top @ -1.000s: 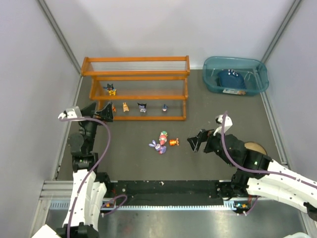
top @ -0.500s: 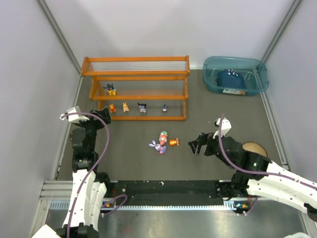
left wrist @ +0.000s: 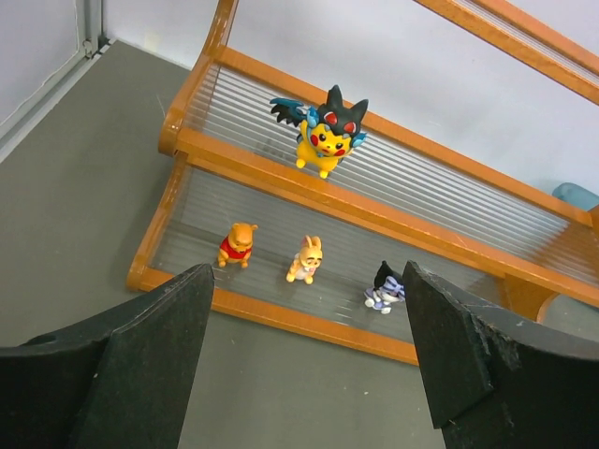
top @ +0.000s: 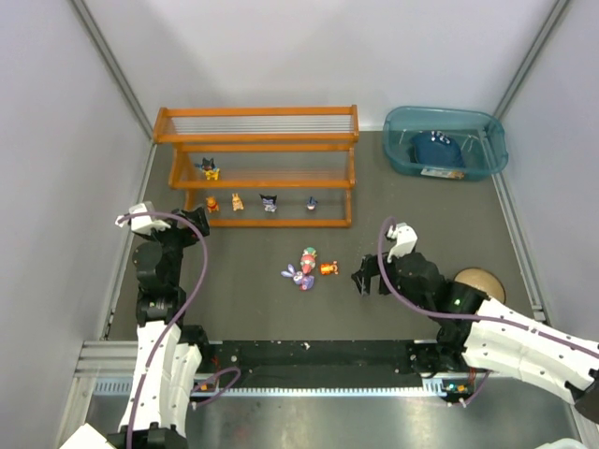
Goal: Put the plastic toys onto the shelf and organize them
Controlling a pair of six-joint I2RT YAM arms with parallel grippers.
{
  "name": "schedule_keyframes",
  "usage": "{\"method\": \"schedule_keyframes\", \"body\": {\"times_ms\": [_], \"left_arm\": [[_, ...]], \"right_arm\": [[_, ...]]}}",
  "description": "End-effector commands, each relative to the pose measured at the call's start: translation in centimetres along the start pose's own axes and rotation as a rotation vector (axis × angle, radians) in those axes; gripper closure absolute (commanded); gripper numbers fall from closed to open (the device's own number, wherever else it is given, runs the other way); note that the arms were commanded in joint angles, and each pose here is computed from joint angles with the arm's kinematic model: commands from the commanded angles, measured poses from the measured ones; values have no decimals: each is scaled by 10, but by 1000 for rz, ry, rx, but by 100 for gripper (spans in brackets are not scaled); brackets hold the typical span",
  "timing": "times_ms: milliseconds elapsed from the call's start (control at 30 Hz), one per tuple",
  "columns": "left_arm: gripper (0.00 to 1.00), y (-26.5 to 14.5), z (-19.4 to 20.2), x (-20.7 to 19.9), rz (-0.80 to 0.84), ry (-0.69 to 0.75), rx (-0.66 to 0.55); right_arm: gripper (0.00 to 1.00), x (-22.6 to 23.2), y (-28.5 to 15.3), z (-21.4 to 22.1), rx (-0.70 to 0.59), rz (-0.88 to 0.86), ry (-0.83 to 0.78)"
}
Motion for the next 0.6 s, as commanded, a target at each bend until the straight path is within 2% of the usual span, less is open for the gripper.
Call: {"method": "schedule_keyframes", "body": {"times_ms": [0, 567], "left_arm": [[13, -1, -9, 0, 11, 58, -72], [12, 2, 1, 6, -16, 78, -70]], "right_arm": [[2, 2, 9, -10, -38, -81, 13], [2, 8, 27, -12, -3, -113, 18]]}}
Point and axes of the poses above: each gripper's point midway between its finger pads, its own y axis out along the fingers, its own x axis along the line the jaws close on, z = x × y, the point moved 10 cm from there along -y, back along the fingers, and after that the axes turned 5 degrees about y, right-handed, at the moved point
